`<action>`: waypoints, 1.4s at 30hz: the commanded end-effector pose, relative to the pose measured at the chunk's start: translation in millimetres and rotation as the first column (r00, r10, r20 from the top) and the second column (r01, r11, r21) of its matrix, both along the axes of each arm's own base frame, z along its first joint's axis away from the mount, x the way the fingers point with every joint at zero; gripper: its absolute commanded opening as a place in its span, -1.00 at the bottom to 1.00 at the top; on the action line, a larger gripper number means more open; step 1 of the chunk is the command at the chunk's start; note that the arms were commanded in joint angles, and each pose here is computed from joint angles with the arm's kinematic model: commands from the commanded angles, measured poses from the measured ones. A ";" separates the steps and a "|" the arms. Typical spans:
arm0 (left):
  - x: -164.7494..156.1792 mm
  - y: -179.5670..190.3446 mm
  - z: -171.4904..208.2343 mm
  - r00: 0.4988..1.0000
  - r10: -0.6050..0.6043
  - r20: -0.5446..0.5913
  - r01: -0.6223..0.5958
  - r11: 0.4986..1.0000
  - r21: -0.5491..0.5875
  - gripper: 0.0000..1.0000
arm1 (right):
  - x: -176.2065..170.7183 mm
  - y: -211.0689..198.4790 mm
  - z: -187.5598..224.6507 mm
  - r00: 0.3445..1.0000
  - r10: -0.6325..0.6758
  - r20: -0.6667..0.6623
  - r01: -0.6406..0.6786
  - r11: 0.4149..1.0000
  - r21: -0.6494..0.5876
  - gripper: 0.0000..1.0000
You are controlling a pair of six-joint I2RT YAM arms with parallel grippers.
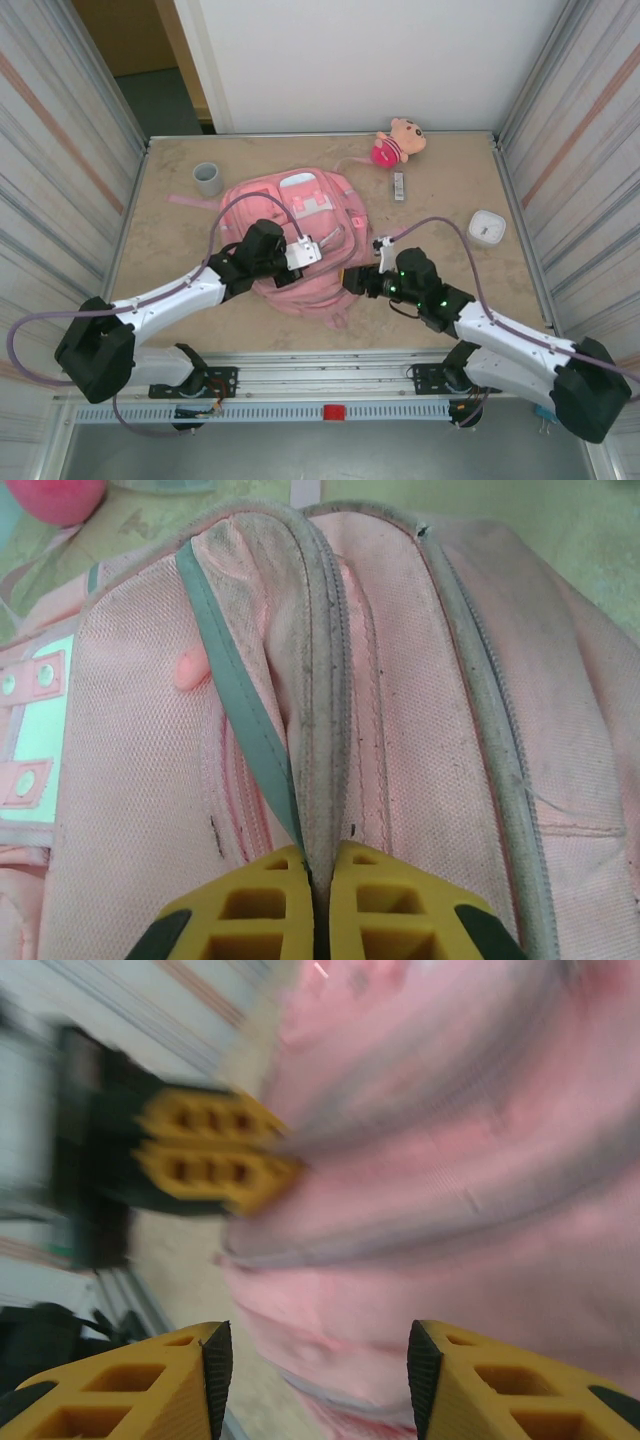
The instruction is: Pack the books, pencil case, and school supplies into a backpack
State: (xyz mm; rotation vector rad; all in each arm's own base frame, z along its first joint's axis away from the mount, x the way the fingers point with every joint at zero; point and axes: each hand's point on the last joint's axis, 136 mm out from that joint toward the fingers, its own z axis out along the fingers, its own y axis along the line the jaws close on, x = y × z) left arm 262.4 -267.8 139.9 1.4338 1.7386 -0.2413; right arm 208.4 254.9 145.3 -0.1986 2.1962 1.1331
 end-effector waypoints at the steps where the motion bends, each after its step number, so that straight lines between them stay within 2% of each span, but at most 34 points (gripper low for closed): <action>1: 8.8 -30.7 59.8 0.992 -0.058 0.112 0.081 0.973 -0.215 -1.00 | 3.3 -6.8 -46.3 0.985 -0.111 -0.131 0.105 0.993 -0.054 -0.04; 3: 5.8 -36.8 68.9 0.988 -0.092 0.122 0.120 0.960 -0.251 -1.00 | 4.1 -12.2 -71.0 0.968 -0.163 -0.190 0.146 0.984 -0.101 -0.12; 6: 1.3 -45.4 80.7 0.980 -0.147 0.137 0.182 0.938 -0.295 -1.00 | 5.1 -1.9 -78.8 0.970 -0.129 -0.204 0.113 0.990 -0.089 -0.13; 17: -15.2 -70.4 94.0 0.919 -0.362 0.158 0.395 0.858 -0.330 -1.00 | 2.7 46.3 -61.6 0.990 0.014 -0.143 -0.020 0.999 -0.038 -0.07; 20: -12.3 -59.4 85.7 0.925 -0.353 0.138 0.378 0.882 -0.282 -1.00 | -0.2 47.2 -50.7 0.996 0.010 -0.092 -0.015 0.999 -0.050 -0.04; 23: -9.2 -37.9 70.5 0.946 -0.308 0.100 0.323 0.920 -0.222 -0.98 | -4.5 40.5 -34.8 0.999 0.027 -0.046 -0.030 0.996 -0.081 0.12; 25: -7.6 -24.2 64.8 0.963 -0.258 0.080 0.269 0.942 -0.199 -0.80 | -10.6 36.7 -23.4 0.998 0.066 -0.018 -0.067 0.993 -0.099 0.18; 28: -12.3 -8.6 63.5 0.982 -0.186 0.023 0.186 0.959 -0.214 -0.11 | -20.8 30.8 1.2 0.990 0.136 0.025 -0.134 0.988 -0.082 0.23; 29: -16.2 -5.0 65.7 0.986 -0.165 -0.006 0.159 0.960 -0.230 0.07 | -22.9 26.6 9.9 0.988 0.153 0.035 -0.151 0.986 -0.074 0.24; 30: -18.1 -1.9 68.7 0.990 -0.139 -0.031 0.127 0.961 -0.245 0.15 | -24.0 22.5 18.4 0.985 0.165 0.044 -0.162 0.985 -0.065 0.25; 32: -20.0 3.8 77.7 0.993 -0.068 -0.095 0.038 0.956 -0.291 0.28 | -21.6 9.2 34.9 0.985 0.163 0.058 -0.160 0.985 -0.058 0.29; 36: -25.1 8.2 82.2 0.987 -0.013 -0.163 -0.039 0.949 -0.312 0.41 | -2.3 -18.3 52.3 0.990 0.121 0.066 -0.118 0.992 -0.043 0.40; 39: -29.6 1.2 73.4 0.987 -0.022 -0.157 -0.016 0.970 -0.241 0.47 | 19.6 -34.6 58.4 0.996 0.073 0.046 -0.073 0.997 -0.009 0.46; 42: -30.7 -10.1 52.7 0.993 -0.056 -0.106 0.043 0.992 -0.117 0.54 | 41.8 -42.7 61.6 0.998 0.051 0.021 -0.052 0.999 0.017 0.43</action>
